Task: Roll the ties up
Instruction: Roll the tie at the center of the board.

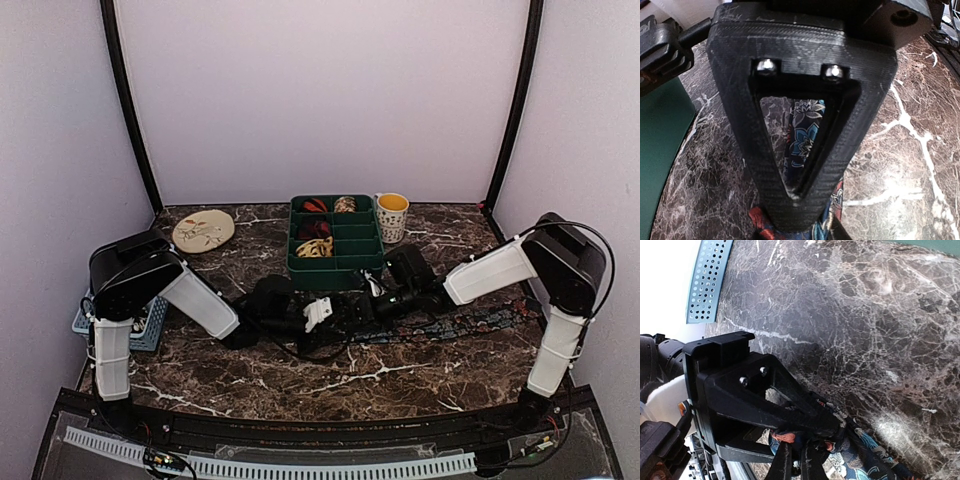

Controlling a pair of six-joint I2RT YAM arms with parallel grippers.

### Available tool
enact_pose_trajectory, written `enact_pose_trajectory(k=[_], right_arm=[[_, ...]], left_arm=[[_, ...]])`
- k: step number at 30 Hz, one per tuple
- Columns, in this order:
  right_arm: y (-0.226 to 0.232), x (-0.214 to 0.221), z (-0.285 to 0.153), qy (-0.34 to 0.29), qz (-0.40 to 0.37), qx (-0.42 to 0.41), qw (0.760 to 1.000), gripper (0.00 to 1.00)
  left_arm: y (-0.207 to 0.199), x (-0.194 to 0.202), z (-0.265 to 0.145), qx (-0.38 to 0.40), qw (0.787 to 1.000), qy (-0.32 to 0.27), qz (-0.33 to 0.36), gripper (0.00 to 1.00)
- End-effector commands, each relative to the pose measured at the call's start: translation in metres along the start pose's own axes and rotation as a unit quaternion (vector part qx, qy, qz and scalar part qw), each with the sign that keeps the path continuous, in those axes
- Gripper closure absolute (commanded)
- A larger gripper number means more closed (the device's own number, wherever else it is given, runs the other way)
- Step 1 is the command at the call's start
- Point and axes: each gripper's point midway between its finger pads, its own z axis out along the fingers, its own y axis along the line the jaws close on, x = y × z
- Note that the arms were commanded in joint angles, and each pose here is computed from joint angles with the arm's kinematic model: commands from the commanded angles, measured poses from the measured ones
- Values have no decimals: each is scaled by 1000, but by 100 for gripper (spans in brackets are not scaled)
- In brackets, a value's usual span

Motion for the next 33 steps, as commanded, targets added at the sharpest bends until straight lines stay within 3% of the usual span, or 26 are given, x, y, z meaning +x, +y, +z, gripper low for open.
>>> enact_pose_trajectory(k=[1, 8, 11, 13, 17, 19, 23, 27, 33], right_arm=[[-13, 9, 6, 13, 2, 15, 1000, 100], [-30, 13, 2, 9, 7, 33, 999, 100], [-35, 14, 1, 8, 11, 38, 999, 100], [-35, 14, 1, 10, 9, 41, 999, 100], [-39, 15, 0, 13, 9, 53, 998, 100], [-41, 17, -1, 16, 9, 58, 998, 100], [-38, 18, -4, 16, 6, 57, 998, 100], [-35, 20, -8, 11, 5, 52, 999, 100], [-55, 32, 0, 25, 16, 63, 998, 100]], left_arm=[[-16, 69, -9, 8, 992, 116, -42, 69], [9, 31, -25, -58, 994, 83, -29, 35], [15, 6, -42, -83, 995, 43, -19, 11], [18, -9, -55, -101, 995, 15, -21, 6], [40, -37, -88, -186, 977, -70, -71, 1], [42, -33, -92, -197, 972, -75, -104, 1], [21, -26, -70, -121, 987, -44, -91, 1], [6, -32, -67, -81, 990, -85, -80, 1], [-13, -17, -42, -17, 992, -87, -85, 12]])
